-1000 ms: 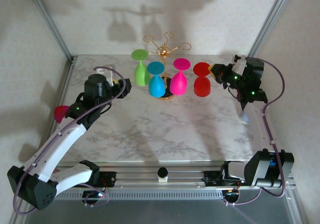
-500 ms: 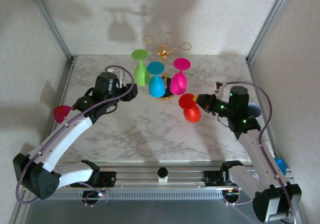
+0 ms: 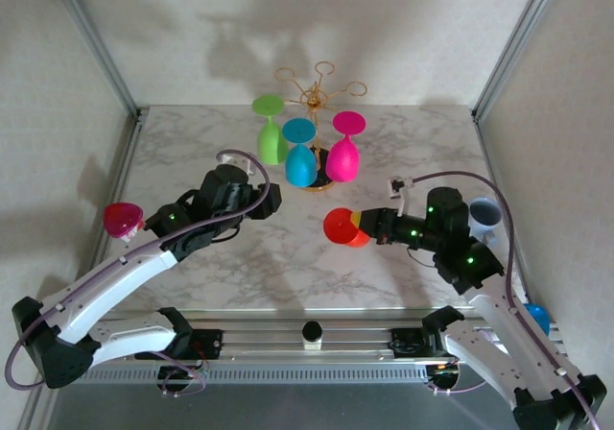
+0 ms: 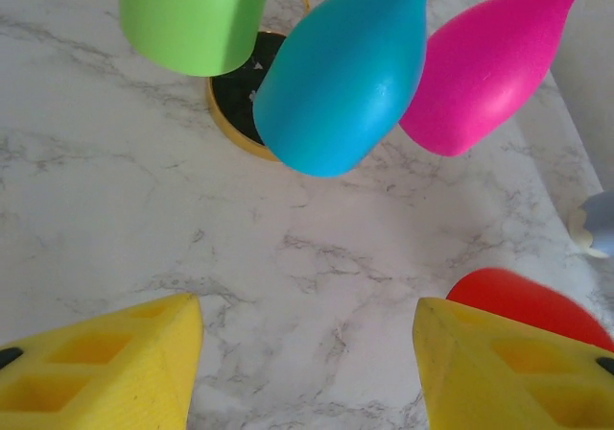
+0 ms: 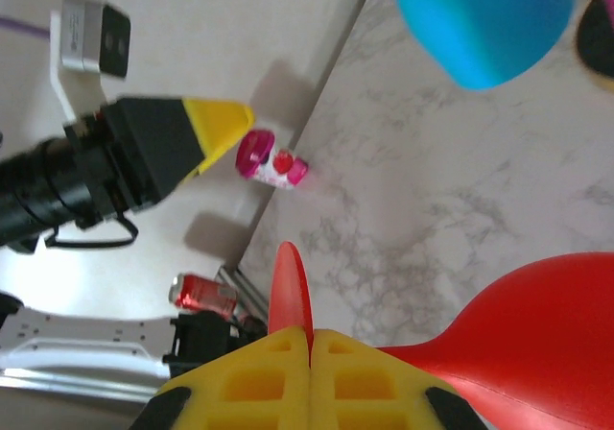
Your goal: Take the wine glass off the wine glass rack
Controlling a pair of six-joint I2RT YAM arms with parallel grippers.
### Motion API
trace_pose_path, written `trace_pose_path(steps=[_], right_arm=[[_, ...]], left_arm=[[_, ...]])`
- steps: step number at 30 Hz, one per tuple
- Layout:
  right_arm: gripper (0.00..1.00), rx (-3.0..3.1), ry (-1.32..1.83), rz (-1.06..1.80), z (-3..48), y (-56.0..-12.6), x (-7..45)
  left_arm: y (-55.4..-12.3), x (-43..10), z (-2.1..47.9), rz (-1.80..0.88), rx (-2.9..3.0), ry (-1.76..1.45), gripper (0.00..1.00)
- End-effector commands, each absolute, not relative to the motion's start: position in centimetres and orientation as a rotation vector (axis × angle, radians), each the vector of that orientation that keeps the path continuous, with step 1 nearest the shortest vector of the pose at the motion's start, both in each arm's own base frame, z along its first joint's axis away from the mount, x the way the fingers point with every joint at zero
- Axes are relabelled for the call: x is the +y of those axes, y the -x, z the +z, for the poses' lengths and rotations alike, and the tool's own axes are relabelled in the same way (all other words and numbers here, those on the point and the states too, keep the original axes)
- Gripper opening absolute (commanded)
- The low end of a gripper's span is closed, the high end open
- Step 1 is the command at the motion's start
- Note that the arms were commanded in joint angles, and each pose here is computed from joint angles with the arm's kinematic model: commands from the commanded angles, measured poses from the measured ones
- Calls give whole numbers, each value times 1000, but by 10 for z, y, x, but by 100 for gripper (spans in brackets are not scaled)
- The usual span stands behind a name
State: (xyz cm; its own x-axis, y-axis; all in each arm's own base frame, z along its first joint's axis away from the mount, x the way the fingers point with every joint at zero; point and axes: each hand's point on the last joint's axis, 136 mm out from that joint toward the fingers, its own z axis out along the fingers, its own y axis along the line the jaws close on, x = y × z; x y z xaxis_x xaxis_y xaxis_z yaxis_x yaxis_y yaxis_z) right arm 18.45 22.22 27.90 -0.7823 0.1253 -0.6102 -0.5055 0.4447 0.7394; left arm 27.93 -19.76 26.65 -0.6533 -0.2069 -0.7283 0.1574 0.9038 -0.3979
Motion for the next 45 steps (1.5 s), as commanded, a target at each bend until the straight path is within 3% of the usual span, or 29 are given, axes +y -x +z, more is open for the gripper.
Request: trace_pose_path(steps=[1,8,18,35,45], right_arm=[[0,2078,445,1231,273,-186,235],[0,2021,649,1036,250,-177,268],[0,1914,895,718,235,-159,304],[0,1795,894,429,228,-171,307],[0,1771,948,330,214,-162,312]], left_arm=[[-273,-185,264,-537,2206,105,61],[-263,-173,247,-451,2287,85,62],[-249,-195,202,-575,2427,23,63],[-232,-193,187,-784,2463,88,66],[-222,-218,184,-984,2542,125,64]])
